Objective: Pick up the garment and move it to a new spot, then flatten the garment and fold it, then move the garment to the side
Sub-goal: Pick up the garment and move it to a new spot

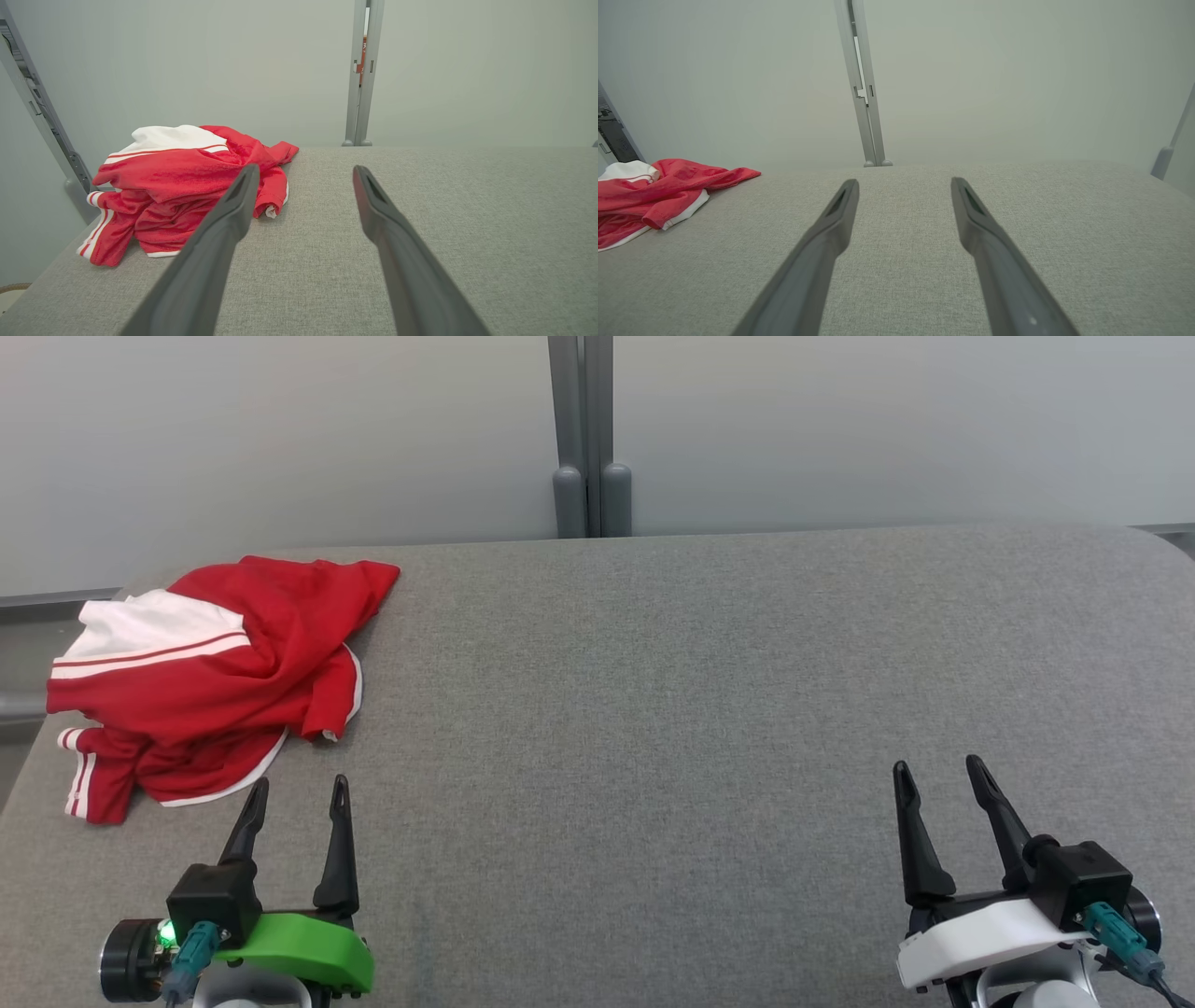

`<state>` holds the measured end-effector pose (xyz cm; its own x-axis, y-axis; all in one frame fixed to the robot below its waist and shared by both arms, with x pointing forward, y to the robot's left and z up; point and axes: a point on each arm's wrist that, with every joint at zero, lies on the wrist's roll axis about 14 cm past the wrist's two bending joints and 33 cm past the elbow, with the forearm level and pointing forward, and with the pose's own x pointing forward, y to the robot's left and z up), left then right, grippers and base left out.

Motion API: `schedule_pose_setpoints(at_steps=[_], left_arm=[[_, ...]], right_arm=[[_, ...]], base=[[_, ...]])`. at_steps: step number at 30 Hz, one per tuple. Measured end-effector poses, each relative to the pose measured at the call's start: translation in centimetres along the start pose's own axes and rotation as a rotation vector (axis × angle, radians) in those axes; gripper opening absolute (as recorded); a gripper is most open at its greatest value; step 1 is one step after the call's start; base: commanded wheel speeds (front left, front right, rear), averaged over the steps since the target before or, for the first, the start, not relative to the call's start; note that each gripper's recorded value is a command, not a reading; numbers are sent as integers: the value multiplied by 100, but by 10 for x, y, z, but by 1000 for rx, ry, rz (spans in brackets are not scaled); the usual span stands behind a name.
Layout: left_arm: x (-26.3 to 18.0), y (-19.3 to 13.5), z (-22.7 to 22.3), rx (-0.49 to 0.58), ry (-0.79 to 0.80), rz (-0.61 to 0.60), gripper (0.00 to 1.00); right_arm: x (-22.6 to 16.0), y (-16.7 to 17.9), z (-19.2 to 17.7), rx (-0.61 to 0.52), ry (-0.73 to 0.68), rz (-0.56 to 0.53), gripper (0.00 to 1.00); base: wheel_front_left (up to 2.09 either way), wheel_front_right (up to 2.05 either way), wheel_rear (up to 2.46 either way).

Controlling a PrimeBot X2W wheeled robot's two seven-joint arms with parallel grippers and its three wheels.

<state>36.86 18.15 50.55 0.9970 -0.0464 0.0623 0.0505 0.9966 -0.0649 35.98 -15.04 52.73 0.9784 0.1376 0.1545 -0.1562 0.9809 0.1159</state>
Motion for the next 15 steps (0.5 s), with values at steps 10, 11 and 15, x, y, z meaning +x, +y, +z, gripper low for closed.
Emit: schedule_pose_setpoints(at_steps=[10, 11, 15], left_arm=[[-1, 3, -1, -1, 17, 14, 100], [-1, 3, -1, -2, 17, 15, 100], [-1, 4, -1, 0, 21, 19, 100]], right_arm=[[0, 0, -1, 9, 10, -1, 100], [0, 0, -1, 10, 10, -1, 100], [1, 1, -2, 12, 11, 1, 100]], base=[[0, 0, 0], [0, 0, 0], [0, 0, 0]])
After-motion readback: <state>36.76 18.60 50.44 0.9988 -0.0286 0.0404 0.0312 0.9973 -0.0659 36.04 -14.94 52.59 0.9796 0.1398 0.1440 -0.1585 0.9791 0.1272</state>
